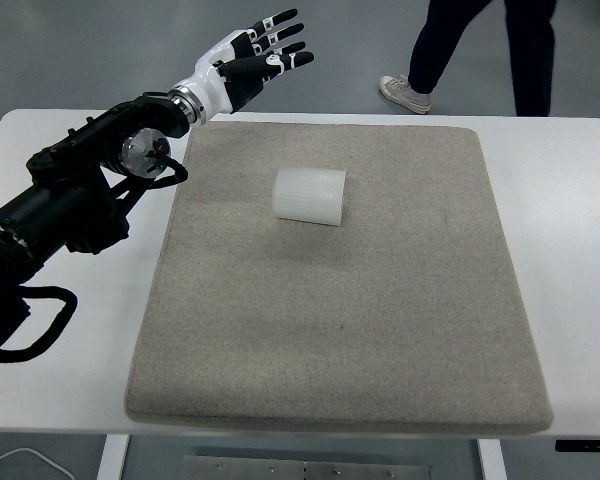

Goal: Upright white cup

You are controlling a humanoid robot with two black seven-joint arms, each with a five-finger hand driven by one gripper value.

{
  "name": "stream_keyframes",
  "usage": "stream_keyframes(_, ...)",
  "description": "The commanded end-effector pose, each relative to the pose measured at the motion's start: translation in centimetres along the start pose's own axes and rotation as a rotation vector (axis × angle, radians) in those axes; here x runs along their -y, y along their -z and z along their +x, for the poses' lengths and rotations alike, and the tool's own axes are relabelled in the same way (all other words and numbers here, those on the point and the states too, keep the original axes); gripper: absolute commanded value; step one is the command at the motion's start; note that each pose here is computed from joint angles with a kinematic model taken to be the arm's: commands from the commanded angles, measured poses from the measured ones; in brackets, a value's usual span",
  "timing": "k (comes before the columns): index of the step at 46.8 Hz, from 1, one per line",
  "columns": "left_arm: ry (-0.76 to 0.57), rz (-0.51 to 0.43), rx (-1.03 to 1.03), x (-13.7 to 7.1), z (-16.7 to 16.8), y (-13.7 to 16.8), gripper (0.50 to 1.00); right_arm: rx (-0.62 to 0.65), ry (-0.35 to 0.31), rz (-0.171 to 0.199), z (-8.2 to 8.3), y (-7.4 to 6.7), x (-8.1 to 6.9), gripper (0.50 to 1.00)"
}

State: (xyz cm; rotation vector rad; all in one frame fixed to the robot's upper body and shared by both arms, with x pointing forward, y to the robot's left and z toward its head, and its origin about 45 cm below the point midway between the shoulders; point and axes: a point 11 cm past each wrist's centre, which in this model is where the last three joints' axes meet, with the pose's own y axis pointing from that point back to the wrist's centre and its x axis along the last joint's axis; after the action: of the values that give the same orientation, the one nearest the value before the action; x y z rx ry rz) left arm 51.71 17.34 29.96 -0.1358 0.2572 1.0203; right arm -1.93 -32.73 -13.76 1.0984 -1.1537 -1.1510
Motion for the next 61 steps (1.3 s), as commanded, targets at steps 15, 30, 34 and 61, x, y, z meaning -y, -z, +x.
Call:
stream_keyframes(15,0.219,0.08,0.574,0.5,-4.9,-4.2,0.992,0.0,0.0,0.0,0.0,0.0,0.0,0.93)
stream_keyframes(30,0.344,0.314,0.881,-0.7,-6.5,-2.7,0.984,0.0,-0.001,0.0,0.0,0.0,0.0,0.93)
stream_keyframes(34,0.347,0.36,0.935,-0.8,-6.3,-1.8,0.988,0.0,0.0,0.0,0.0,0.0,0.0,0.93)
stream_keyframes(61,0.409,0.434,1.235,-0.3,-7.4,1.3,0.986,0.0,0.0,-0.002,0.0,-0.1,0.0,0.93)
